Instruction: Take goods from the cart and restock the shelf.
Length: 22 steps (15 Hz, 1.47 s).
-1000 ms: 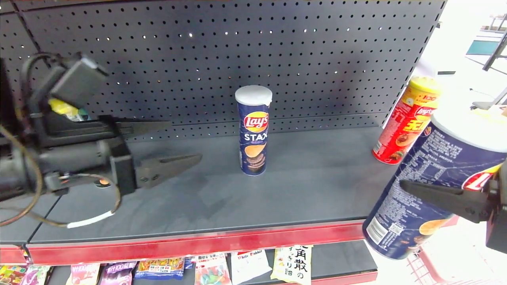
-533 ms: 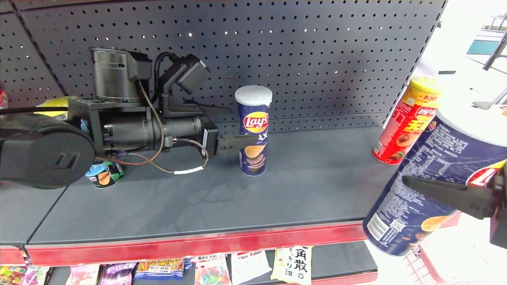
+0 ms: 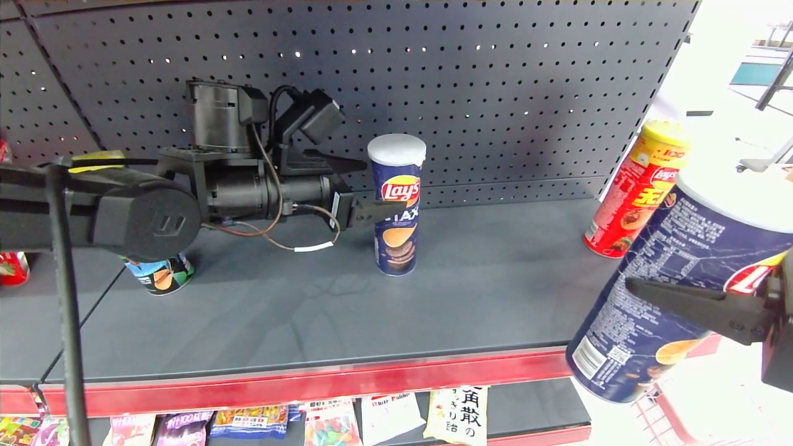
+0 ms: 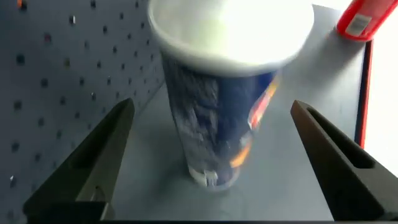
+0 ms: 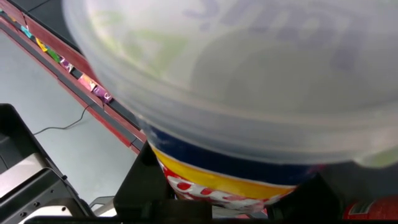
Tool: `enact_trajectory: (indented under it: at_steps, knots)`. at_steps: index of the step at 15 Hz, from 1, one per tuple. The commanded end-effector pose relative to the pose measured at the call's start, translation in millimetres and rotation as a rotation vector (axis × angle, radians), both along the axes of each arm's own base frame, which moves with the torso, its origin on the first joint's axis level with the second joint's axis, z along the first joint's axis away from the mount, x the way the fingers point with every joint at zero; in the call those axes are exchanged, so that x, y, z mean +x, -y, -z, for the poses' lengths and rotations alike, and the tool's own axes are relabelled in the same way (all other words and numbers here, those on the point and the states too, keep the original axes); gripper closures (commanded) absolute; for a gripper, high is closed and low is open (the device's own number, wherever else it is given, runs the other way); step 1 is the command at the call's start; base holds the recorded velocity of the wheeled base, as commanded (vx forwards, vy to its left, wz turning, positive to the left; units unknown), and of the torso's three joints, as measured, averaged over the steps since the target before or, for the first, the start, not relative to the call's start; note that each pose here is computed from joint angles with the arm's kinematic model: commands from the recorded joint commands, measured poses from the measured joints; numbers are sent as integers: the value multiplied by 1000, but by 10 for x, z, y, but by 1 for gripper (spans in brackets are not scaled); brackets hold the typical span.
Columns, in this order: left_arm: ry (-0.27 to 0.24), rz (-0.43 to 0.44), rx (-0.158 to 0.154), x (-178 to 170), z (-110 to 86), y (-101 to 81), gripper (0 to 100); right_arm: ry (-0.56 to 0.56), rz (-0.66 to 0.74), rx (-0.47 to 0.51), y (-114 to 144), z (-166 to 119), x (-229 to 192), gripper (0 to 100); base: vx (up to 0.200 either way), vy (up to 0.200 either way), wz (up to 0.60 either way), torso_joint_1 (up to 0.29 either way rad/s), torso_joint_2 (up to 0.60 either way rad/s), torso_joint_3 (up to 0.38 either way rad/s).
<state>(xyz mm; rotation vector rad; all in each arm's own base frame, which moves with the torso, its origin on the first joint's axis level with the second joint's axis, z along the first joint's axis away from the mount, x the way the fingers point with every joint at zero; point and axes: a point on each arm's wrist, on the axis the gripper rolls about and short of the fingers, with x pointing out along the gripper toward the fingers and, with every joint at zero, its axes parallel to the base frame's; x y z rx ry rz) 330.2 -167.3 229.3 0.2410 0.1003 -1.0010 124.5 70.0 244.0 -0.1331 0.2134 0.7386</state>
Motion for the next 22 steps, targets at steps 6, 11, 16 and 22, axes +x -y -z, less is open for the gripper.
enact_trajectory:
  at_steps: [6, 11, 16, 22]
  knots:
    - [-1, 99, -27, 274, 67, 167, 0, -14, -1, -5, -15, 23, 28, 100, 0, 0, 0, 0, 0, 0]
    - [-2, 100, -27, 394, 132, 224, 0, -22, -1, -9, -33, 30, 62, 100, 0, 0, 0, 0, 0, 0]
    - [-7, 113, -40, 408, 123, 309, 0, -29, -1, -12, -41, 42, 79, 100, 0, 0, 0, 0, 0, 0]
    - [-12, 147, -41, 334, 125, 430, 100, -33, 1, -14, -42, 51, 86, 100, 0, 0, 0, 0, 0, 0]
